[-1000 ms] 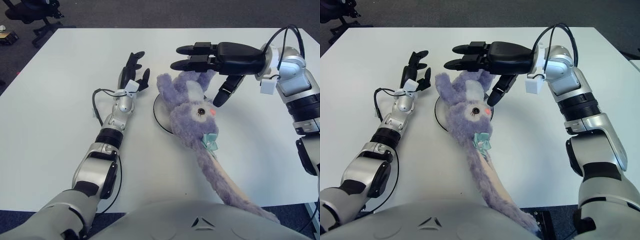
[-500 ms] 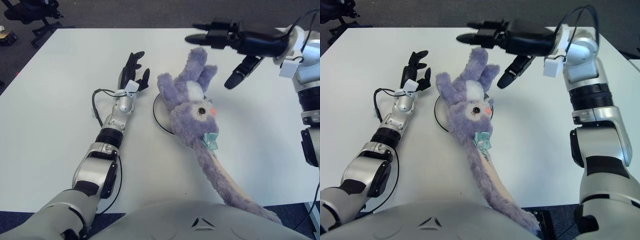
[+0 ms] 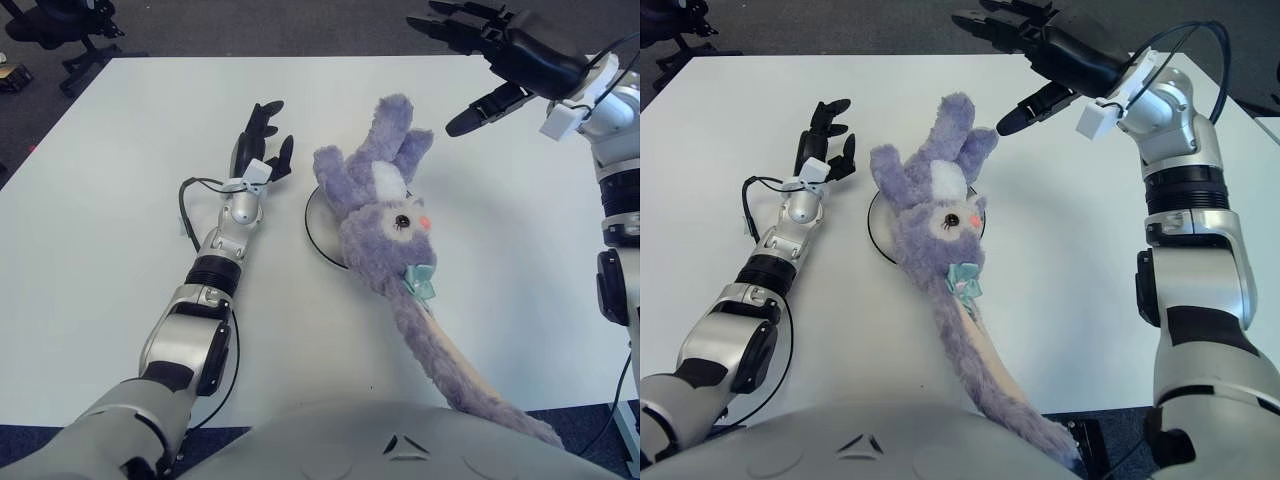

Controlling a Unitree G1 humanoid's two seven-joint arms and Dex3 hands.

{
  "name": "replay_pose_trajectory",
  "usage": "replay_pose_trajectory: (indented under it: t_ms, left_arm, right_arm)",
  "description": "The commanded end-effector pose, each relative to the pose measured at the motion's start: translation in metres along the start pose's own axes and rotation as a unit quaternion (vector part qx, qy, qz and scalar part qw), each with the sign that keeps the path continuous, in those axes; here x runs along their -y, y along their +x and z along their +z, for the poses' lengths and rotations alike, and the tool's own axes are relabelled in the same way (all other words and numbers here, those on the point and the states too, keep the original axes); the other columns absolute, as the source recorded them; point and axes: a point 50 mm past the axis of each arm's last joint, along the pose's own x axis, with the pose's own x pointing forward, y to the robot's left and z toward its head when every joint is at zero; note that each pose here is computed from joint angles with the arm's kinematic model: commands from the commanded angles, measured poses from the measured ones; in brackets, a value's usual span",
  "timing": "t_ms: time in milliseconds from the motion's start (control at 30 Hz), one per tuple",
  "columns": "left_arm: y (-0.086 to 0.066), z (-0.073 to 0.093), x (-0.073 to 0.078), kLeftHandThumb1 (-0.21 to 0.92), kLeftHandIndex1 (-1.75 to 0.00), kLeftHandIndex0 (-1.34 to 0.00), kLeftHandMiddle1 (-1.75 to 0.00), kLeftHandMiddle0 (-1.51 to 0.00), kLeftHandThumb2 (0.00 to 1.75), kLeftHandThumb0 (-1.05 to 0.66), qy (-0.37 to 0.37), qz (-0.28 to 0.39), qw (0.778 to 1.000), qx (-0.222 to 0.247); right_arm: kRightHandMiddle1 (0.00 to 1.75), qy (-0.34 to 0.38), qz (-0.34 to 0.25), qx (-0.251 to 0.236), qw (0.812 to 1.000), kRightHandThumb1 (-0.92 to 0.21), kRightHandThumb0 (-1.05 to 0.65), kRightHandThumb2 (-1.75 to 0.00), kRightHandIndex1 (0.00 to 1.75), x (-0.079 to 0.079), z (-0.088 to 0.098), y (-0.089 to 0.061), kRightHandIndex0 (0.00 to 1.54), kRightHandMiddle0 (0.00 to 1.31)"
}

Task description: Put the doll into the plate.

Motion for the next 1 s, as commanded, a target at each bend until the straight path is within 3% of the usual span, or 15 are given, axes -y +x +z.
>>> replay_pose_trajectory:
  t_ms: [0, 200, 400, 500, 633, 833, 867, 900, 933, 967]
  left_arm:
    - [-0.001, -0.003, -0.007, 0.92, -0.7, -0.21, -0.95, -0.26, 0.8, -0.47, 0.0, 0.003, 1.0, -0.005]
    - [0.0, -0.002, -0.006, 0.92, -0.69, -0.21, -1.02, -0.25, 0.8, -0.46, -0.003, 0.002, 1.0, -0.008]
    - [0.001, -0.002, -0.004, 0.92, -0.7, -0.2, -1.06, -0.24, 0.8, -0.46, -0.008, 0.003, 1.0, -0.01]
    - [0.001, -0.001, -0.004, 0.92, -0.7, -0.2, -1.08, -0.26, 0.79, -0.45, -0.02, 0.008, 1.0, -0.007]
    - [0.001, -0.002, -0.003, 0.92, -0.74, -0.23, -1.03, -0.34, 0.78, -0.44, -0.034, 0.016, 0.999, -0.006]
    - [-0.001, -0.004, -0.006, 0.92, -0.84, -0.3, -0.91, -0.48, 0.75, -0.42, -0.086, 0.04, 0.995, -0.014]
    - [-0.001, -0.005, -0.006, 0.92, -0.89, -0.31, -0.89, -0.5, 0.74, -0.42, -0.099, 0.044, 0.994, -0.015]
    - [-0.001, -0.005, -0.007, 0.92, -0.9, -0.31, -0.89, -0.51, 0.73, -0.42, -0.118, 0.05, 0.992, -0.018]
    - [-0.002, -0.006, -0.007, 0.92, -1.21, -0.26, -0.91, -0.53, 0.66, -0.39, -0.132, 0.054, 0.99, -0.02]
    - [-0.002, -0.007, -0.008, 0.92, -1.31, -0.25, -0.92, -0.53, 0.63, -0.38, -0.145, 0.059, 0.987, -0.023]
  right_arm:
    - [0.08, 0.023, -0.024, -0.031, 0.999, -0.92, -0.67, -0.11, 0.02, 0.004, -0.005, -0.004, 0.37, 0.33]
    - [0.09, 0.134, -0.09, -0.113, 0.98, -0.92, -0.57, -0.08, 0.03, 0.002, -0.02, -0.014, 0.41, 0.39]
    - [0.15, 0.17, -0.142, -0.171, 0.96, -0.92, -0.4, -0.15, 0.08, -0.005, -0.031, -0.027, 0.68, 0.58]
    - [0.18, 0.197, -0.168, -0.207, 0.944, -0.92, -0.38, -0.19, 0.11, -0.02, -0.036, -0.036, 0.77, 0.64]
    - [0.35, 0.236, -0.187, -0.228, 0.926, -0.92, -0.39, -0.27, 0.11, -0.037, -0.04, -0.045, 0.88, 0.6]
    - [0.56, 0.324, -0.206, -0.232, 0.894, -0.92, -0.36, -0.28, 0.11, -0.052, -0.047, -0.051, 0.94, 0.52]
    - [0.91, 0.333, -0.205, -0.23, 0.891, -0.92, -0.35, -0.3, 0.12, -0.052, -0.047, -0.051, 0.94, 0.47]
    - [1.04, 0.341, -0.205, -0.227, 0.889, -0.92, -0.35, -0.31, 0.12, -0.052, -0.047, -0.051, 0.94, 0.45]
    - [1.23, 0.347, -0.205, -0.224, 0.887, -0.92, -0.35, -0.33, 0.2, -0.052, -0.047, -0.051, 0.91, 0.42]
    - [1.29, 0.351, -0.207, -0.223, 0.886, -0.92, -0.35, -0.33, 0.26, -0.052, -0.047, -0.051, 0.89, 0.41]
